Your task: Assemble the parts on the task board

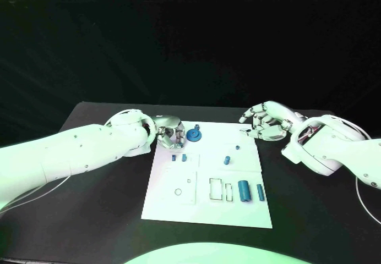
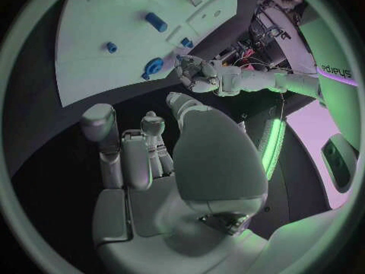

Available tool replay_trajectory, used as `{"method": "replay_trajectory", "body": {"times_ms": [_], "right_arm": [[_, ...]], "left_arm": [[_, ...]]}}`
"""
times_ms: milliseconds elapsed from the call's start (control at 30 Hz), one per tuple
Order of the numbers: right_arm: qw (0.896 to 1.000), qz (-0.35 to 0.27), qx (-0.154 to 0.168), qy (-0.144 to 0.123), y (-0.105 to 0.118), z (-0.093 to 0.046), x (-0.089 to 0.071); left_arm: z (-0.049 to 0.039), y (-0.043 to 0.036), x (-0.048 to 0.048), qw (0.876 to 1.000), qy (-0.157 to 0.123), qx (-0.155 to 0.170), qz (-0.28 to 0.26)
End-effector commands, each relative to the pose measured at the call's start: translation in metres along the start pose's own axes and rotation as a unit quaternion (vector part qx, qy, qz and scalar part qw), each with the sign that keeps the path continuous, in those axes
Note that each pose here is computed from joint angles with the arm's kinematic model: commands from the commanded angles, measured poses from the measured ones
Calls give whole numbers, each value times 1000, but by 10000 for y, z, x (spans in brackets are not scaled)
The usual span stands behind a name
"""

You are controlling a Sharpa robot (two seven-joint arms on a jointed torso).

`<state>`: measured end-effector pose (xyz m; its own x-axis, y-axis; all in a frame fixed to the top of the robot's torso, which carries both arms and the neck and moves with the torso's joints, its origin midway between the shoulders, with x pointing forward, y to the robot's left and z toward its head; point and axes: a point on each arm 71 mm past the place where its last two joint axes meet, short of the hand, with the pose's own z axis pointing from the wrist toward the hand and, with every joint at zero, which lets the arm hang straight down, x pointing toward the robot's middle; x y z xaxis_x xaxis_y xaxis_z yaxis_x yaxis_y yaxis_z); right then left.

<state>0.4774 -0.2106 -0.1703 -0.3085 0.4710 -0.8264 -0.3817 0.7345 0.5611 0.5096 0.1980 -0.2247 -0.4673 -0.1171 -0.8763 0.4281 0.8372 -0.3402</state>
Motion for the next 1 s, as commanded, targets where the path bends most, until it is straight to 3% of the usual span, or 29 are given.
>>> {"method": "replay_trajectory", "body": {"times_ms": [33, 1000], "right_arm": [[1000, -1, -5, 5, 13, 1, 12], [1000, -1, -6, 5, 16, 2, 14]], "left_arm": [[11, -25, 22, 1000, 8, 6, -4], [79, -5, 149, 999, 33, -1, -5]]}}
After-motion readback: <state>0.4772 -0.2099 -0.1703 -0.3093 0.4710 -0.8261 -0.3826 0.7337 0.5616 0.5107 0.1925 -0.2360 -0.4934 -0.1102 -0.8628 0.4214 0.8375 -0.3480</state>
